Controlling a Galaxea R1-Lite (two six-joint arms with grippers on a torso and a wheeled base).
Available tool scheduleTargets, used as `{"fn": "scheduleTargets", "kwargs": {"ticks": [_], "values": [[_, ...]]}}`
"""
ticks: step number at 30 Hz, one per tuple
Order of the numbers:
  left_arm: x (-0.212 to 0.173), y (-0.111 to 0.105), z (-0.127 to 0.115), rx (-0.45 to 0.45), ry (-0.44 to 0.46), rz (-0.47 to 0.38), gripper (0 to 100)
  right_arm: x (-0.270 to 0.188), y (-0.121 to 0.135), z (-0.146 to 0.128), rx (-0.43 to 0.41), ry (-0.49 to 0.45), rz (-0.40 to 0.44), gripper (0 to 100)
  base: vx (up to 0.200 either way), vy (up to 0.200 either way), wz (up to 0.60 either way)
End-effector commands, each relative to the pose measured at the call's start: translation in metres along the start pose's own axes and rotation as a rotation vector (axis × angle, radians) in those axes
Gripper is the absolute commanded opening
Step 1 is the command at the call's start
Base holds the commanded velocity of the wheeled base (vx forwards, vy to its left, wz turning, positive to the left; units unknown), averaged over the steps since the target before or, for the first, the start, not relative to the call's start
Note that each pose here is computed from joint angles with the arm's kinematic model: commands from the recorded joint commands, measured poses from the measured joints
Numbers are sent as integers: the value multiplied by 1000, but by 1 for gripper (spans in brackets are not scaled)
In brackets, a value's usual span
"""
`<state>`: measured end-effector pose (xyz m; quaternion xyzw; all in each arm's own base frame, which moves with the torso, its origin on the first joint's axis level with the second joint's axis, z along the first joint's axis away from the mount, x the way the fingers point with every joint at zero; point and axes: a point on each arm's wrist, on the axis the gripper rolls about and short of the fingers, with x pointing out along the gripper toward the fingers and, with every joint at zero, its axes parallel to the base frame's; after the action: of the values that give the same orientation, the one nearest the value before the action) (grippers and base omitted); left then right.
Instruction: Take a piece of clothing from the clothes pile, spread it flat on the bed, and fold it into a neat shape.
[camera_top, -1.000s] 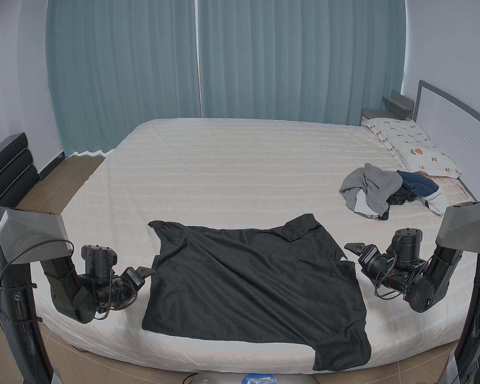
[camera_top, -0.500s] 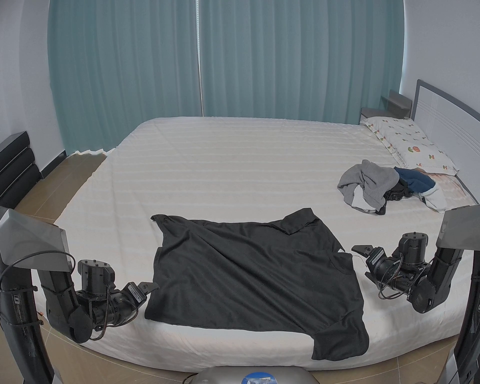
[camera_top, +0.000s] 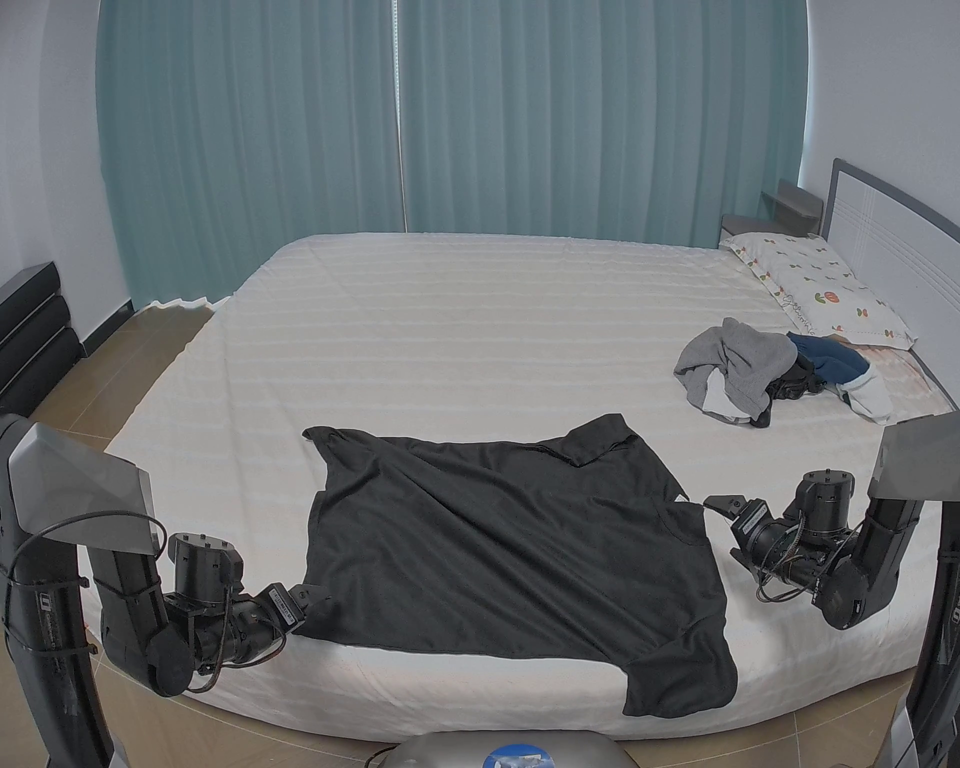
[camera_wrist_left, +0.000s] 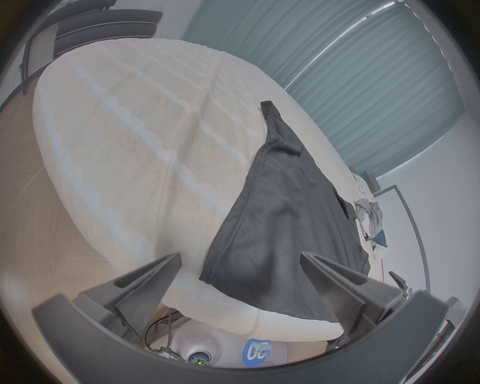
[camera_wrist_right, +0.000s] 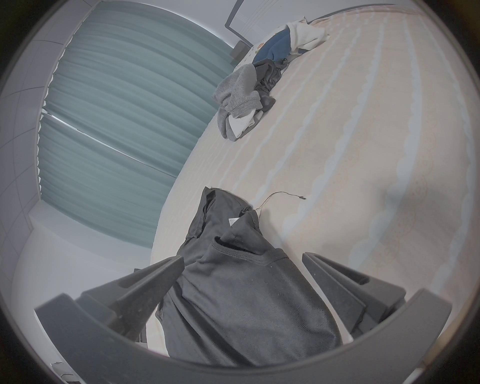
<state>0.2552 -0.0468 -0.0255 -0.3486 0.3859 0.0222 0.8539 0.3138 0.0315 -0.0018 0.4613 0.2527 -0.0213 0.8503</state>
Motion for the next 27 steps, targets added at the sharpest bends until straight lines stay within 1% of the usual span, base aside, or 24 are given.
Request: {"fn": "scheduleTargets", "kwargs": {"ticks": [1, 6, 9, 10, 15, 22, 27], "values": [[3, 1, -4, 4, 13, 9, 100, 3, -4, -5, -1, 14, -11, 100, 0, 0, 0], [4, -1, -3, 5, 10, 2, 100, 2, -3, -2, -1, 4, -3, 100, 0, 0, 0], [5, -1, -6, 14, 20, 6, 100, 2, -3, -2, -1, 4, -3, 100, 0, 0, 0], [4, -1, -7, 14, 23, 10, 0, 2, -3, -3, 1, 7, -5, 100, 0, 0, 0], [6, -2, -7, 26, 21, 6, 0, 2, -5, -3, 4, 7, -10, 100, 0, 0, 0], [13, -5, -5, 67, 18, -4, 0, -2, -7, -1, 12, 1, -21, 100, 0, 0, 0], [9, -1, -10, 87, 34, 10, 0, -2, -13, 6, 15, -35, -19, 100, 0, 0, 0]]}}
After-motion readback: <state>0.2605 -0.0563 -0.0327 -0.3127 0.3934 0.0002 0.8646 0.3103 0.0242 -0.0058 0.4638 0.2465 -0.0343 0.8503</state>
